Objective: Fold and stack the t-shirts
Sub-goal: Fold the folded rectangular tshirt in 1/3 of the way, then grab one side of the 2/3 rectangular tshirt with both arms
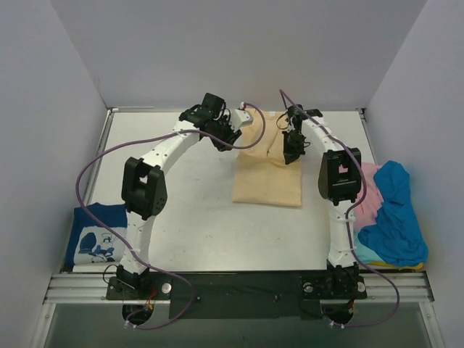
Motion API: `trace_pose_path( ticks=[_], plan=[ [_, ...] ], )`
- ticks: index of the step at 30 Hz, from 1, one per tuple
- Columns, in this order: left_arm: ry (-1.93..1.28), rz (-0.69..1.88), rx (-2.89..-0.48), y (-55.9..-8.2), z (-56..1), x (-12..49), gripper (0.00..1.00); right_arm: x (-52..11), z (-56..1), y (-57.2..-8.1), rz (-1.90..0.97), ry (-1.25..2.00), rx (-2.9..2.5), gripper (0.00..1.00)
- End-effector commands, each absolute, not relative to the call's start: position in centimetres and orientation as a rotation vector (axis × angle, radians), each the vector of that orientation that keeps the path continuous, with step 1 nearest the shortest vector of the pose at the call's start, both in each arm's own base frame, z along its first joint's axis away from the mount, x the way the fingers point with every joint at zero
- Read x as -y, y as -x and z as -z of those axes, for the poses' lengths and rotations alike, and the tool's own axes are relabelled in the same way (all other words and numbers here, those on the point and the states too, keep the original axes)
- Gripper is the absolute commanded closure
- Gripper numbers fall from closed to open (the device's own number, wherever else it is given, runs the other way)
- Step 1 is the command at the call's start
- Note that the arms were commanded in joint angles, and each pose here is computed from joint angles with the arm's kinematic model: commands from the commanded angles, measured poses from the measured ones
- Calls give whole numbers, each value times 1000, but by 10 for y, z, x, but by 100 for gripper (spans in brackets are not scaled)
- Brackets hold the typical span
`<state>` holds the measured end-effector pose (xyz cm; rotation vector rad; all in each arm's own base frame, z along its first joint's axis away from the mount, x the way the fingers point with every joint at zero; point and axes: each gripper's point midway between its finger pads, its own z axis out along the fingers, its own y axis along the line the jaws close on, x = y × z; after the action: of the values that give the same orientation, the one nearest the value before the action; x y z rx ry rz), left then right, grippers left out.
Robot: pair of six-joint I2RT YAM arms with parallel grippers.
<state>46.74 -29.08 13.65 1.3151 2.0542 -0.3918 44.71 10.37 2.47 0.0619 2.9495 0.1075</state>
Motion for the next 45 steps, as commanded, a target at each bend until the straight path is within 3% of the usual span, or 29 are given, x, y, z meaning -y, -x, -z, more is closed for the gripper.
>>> trace_pose_path(
  ticks=[1,5,10,12,14,15,16,17,18,24,31,34,35,37,38,39,40,41,45],
  plan=[
    [-1324,401,-1975,-463,-169,291,56,-73,-46,-489,-4,-151,-2843,100],
    [-1383,408,-1976,-451,-159,293,57,-65,-80,-515,-92,-225,-2738,100],
    [-1569,519,-1965,-404,-140,306,60,-51,-98,-472,-93,-231,-2776,98],
    [-1738,583,-1885,-373,-129,315,60,-52,-96,-438,-101,-253,-2826,86],
    [-1882,647,-1799,-342,-119,324,59,-56,-91,-402,-141,-294,-2873,66],
    [-1932,673,-1779,-330,-110,322,57,-60,-83,-375,-173,-332,-2923,62],
    [-1996,699,-1716,-319,-108,326,49,-64,-79,-366,-197,-346,-2935,57],
    [-2031,717,-1698,-312,-101,326,24,-70,-71,-343,-240,-379,-2979,52],
    [-2066,708,-1652,-310,-97,330,16,-73,-69,-336,-254,-383,-2987,45],
    [-2093,531,-1671,-322,-63,333,14,-80,-33,-288,-322,-547,-3048,39],
    [-2108,389,-1723,-331,-39,325,25,-86,-9,-285,-356,-644,-3034,43],
    [-2075,386,-1762,-330,-35,324,30,-88,1,-275,-370,-689,-3054,52],
    [-2058,382,-1766,-331,-36,326,35,-88,3,-275,-372,-687,-3049,60],
    [-2032,377,-1788,-333,-32,326,55,-85,8,-272,-367,-704,-3053,78],
    [-2024,374,-1798,-333,-32,325,75,-85,8,-271,-382,-719,-3054,85],
    [-2016,380,-1804,-333,-34,326,84,-85,7,-271,-389,-721,-3053,92],
    [-2015,383,-1815,-331,-35,325,100,-86,3,-272,-412,-716,-3042,94],
    [-2013,406,-1837,-327,-38,325,100,-85,-3,-271,-414,-696,-3037,100],
    [-2030,498,-1900,-303,-51,312,100,-87,-23,-252,-453,-619,-3068,100]
  ],
)
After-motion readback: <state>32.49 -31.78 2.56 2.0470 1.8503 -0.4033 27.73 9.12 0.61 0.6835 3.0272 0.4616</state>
